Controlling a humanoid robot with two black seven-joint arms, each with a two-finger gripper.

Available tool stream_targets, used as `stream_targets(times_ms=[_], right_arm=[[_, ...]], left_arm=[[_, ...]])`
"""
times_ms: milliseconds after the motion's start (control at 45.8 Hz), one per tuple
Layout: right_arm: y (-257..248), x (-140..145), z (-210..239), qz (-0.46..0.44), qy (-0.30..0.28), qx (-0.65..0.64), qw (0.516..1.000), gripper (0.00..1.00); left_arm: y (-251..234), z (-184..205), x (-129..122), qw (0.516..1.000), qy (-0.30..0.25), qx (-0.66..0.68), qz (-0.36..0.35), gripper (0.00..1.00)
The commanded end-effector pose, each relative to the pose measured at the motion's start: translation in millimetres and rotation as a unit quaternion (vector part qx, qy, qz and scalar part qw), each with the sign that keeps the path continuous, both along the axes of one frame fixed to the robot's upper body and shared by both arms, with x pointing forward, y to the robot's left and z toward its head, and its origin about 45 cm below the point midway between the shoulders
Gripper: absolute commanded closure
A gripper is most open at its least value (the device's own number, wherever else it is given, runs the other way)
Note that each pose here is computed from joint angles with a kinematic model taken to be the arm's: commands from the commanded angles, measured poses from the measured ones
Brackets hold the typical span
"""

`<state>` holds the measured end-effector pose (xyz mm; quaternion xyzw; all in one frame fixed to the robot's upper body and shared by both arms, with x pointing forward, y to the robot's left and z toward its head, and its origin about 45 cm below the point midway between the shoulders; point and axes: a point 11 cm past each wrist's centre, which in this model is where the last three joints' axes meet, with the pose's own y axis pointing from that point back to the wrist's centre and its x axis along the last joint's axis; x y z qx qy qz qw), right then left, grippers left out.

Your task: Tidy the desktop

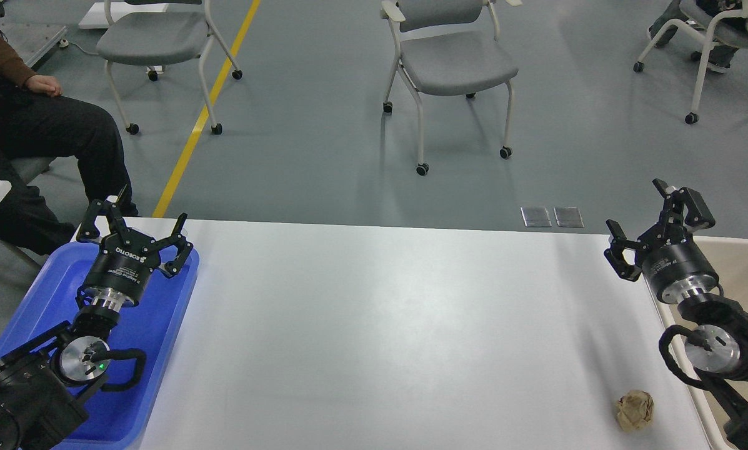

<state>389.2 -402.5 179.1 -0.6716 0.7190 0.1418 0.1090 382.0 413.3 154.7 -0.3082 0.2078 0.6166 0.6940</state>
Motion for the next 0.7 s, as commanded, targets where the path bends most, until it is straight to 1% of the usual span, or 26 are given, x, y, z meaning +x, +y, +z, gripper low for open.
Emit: stream_targets(times_ms=[0,219,568,678], right_arm=[[-2,0,0,-0.003,0.0,-0.001,1.0,0.0],[-4,1,1,-0.008,-0.003,0.002,1.0,0.0],[-27,-3,11,-0.025,-0.011,-0.016,1.0,0.0],[-24,-1,12,-0.025,-0.013,-0.011,1.0,0.0]], left_arm=[[0,0,0,1.0,0.0,0.0,0.0,0.02],[-1,1,1,1.0,0.0,0.001,-0.001,0.02],[-1,1,1,1.0,0.0,0.001,-0.001,0.02],[-1,1,1,1.0,0.0,0.001,-0.001,0.02]])
